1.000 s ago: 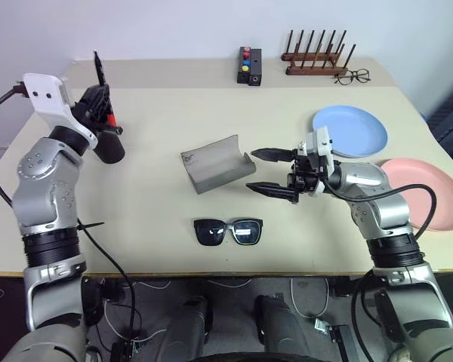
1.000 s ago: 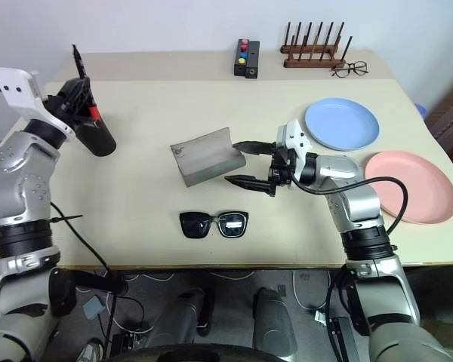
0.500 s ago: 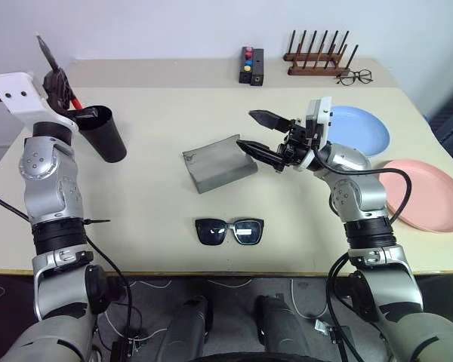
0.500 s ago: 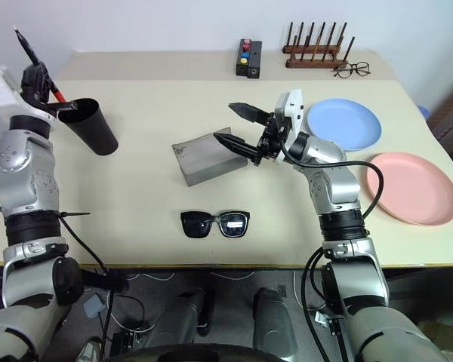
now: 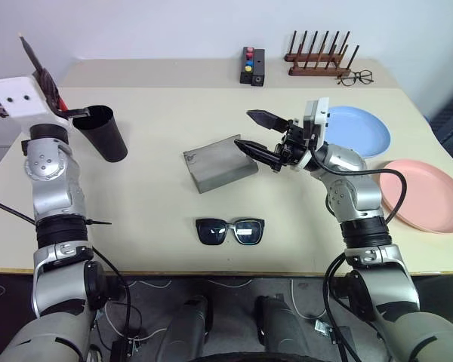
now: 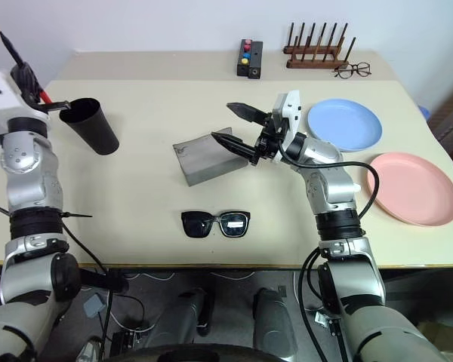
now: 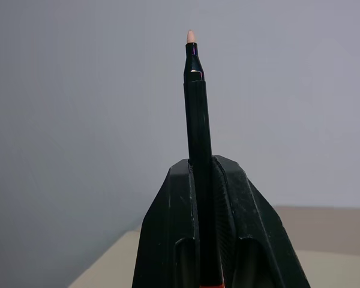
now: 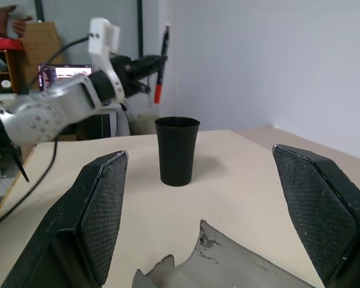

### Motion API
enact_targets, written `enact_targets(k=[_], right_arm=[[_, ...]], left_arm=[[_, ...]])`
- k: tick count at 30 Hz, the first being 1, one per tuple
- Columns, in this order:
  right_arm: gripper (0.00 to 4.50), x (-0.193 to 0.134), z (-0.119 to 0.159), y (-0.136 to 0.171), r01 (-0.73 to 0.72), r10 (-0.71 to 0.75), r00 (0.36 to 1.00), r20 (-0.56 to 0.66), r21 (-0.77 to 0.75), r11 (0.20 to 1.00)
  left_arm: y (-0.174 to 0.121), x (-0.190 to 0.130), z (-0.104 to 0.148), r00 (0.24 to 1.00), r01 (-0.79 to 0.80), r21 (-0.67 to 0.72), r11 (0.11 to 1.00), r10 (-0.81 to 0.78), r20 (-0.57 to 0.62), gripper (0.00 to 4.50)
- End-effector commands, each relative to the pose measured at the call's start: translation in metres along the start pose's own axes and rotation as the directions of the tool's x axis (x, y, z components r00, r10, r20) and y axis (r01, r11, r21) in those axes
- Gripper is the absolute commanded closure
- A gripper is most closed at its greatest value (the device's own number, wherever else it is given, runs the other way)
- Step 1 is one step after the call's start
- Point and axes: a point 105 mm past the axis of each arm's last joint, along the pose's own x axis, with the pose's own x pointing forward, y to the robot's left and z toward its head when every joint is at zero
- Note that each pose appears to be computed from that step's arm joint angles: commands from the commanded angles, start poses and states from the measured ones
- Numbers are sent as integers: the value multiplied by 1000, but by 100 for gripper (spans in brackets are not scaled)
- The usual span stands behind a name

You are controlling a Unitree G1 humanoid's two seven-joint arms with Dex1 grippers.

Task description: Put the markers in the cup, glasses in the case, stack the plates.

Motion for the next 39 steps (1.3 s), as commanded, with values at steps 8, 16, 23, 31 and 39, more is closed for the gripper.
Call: enact_targets(k=[8, 16, 23, 31, 39], right_arm=[[56, 2, 17, 1, -3, 5, 999, 42, -56, 998], [56, -1, 17, 2, 1, 1, 999, 34, -55, 999], [56, -2, 16, 3, 5, -3, 1000, 26, -51, 999], [56, -3, 15, 1, 14, -13, 1000, 23, -50, 999], [56, -31, 8, 3, 33, -38, 996, -85, -63, 997]], left_arm=[[-8, 10, -2, 998, -40, 43, 998, 38, 40, 445], [-16, 8, -18, 999, -36, 62, 997, 36, 4, 445], [-26, 2, -26, 1000, 7, -6, 1000, -7, -16, 186], [-25, 2, -9, 998, 54, -74, 996, -51, 36, 40], [-96, -19, 30, 810, 571, -298, 765, -584, 54, 40]])
